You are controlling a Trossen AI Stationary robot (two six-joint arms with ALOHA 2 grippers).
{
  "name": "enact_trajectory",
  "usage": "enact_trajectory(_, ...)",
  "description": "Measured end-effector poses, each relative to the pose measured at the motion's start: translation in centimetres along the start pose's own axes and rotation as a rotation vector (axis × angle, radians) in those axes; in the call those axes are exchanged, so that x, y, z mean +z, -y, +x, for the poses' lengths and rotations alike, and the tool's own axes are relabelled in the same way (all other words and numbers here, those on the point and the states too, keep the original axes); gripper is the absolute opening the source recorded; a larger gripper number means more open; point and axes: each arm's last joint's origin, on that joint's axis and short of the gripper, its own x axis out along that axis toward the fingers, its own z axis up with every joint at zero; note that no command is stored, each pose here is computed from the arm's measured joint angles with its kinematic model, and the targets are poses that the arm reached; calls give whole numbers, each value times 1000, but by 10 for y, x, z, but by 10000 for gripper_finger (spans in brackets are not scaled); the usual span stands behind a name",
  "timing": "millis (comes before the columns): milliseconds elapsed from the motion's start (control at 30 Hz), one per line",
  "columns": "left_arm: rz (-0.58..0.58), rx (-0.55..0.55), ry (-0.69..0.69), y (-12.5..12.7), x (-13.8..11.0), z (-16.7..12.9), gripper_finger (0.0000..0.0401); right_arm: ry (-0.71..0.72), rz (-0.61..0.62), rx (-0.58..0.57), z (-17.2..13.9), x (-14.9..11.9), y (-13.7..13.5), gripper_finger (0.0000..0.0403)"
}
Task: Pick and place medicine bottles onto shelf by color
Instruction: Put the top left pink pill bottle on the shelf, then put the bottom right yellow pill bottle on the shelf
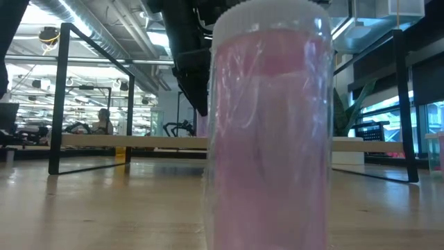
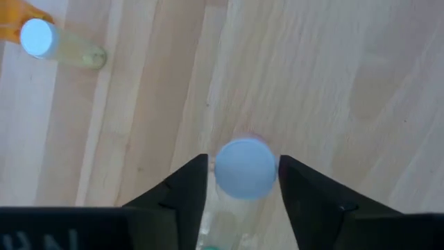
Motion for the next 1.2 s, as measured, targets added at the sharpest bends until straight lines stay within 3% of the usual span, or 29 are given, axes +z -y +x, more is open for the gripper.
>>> enact_trajectory(467, 2, 15, -1, -1, -1, -2, 291, 0, 0, 0, 0, 0, 0, 10)
enact_trajectory(767, -40, 21, 72, 1, -7, -40, 299, 0, 0, 0, 0, 0, 0, 10)
enact_trajectory(1200, 88, 5, 281, 67, -41, -113, 293, 1, 0, 0, 0, 0, 0, 10)
